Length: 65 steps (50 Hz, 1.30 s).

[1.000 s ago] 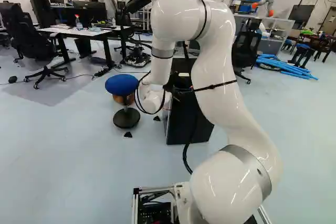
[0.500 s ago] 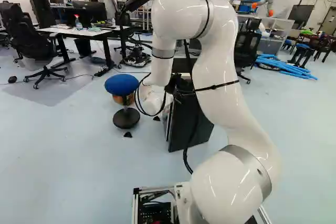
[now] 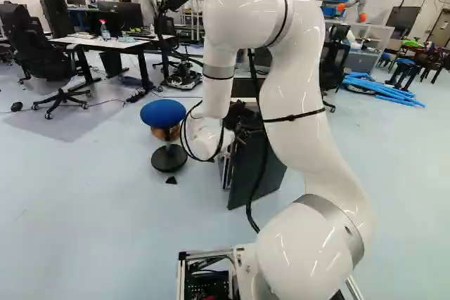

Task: Grab a drink from the fridge

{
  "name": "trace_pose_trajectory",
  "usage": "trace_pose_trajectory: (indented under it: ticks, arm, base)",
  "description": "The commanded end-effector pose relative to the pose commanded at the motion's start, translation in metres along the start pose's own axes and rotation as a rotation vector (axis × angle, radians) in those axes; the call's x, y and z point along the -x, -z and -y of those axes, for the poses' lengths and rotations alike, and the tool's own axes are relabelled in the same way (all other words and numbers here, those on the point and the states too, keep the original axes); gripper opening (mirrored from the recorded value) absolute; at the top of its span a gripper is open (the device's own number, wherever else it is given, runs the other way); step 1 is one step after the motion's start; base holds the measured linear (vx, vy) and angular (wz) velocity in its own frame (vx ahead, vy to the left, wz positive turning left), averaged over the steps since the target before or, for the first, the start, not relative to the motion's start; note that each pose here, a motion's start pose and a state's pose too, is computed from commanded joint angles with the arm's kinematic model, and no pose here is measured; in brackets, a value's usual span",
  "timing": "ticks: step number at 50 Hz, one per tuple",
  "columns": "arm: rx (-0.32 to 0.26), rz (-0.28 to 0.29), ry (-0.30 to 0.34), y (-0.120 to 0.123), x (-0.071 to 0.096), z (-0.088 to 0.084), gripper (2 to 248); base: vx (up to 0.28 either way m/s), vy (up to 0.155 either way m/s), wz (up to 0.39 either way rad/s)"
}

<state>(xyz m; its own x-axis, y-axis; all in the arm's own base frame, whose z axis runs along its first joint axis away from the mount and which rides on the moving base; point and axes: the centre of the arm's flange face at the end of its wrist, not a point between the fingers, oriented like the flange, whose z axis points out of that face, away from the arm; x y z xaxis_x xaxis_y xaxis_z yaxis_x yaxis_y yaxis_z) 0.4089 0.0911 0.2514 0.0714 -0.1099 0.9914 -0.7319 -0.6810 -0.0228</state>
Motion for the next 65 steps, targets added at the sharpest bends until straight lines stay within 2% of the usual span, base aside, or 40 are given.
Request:
trace_pose_trajectory:
  ticks: [65]
  arm:
    - [0.144,0.022,0.108,0.057,0.0,-0.095,247]
  base:
    - [0.0,0.0,0.0]
